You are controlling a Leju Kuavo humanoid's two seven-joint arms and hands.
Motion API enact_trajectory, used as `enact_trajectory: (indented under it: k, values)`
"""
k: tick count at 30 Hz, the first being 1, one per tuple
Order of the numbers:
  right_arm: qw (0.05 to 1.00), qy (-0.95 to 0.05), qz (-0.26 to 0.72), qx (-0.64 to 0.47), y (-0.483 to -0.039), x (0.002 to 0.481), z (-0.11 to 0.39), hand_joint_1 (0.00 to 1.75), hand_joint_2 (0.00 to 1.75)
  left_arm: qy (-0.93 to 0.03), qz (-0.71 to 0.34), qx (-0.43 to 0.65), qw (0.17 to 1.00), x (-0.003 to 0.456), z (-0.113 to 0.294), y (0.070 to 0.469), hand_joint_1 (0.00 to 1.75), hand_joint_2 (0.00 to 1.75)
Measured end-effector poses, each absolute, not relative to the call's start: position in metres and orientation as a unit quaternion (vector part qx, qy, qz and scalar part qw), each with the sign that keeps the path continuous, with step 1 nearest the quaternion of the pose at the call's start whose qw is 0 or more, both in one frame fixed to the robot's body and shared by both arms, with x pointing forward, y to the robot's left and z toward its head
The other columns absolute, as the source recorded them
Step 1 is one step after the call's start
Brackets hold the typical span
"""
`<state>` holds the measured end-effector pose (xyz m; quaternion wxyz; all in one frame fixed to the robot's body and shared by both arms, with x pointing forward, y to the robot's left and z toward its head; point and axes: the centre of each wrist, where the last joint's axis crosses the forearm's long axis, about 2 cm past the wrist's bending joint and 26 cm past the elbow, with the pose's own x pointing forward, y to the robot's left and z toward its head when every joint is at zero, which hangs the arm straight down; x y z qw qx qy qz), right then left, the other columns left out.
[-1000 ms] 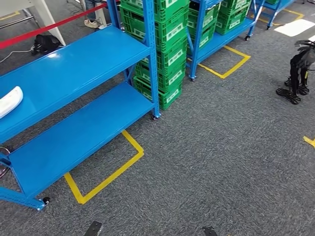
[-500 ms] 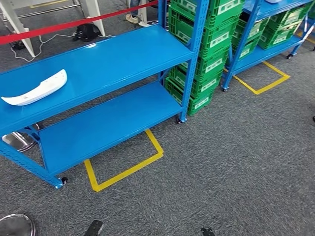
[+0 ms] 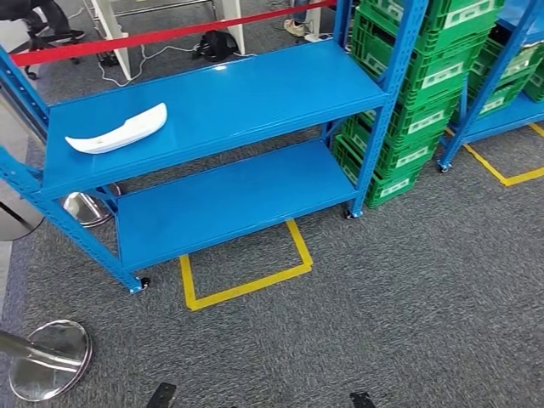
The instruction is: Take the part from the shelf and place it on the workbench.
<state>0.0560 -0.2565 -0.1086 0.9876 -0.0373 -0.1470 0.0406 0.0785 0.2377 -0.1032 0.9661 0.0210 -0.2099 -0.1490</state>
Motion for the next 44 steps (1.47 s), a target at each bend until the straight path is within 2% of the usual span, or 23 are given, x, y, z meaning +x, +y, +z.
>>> enact_trajectory:
  k: [44]
  values:
    - [0.985,-0.159,0.044,-0.041,-0.2572,0.0600,-0.1080,0.00,0.00,-0.210,-0.147,0.023,0.966,0.0820,-0.1027,0.2385,0.00,0.00]
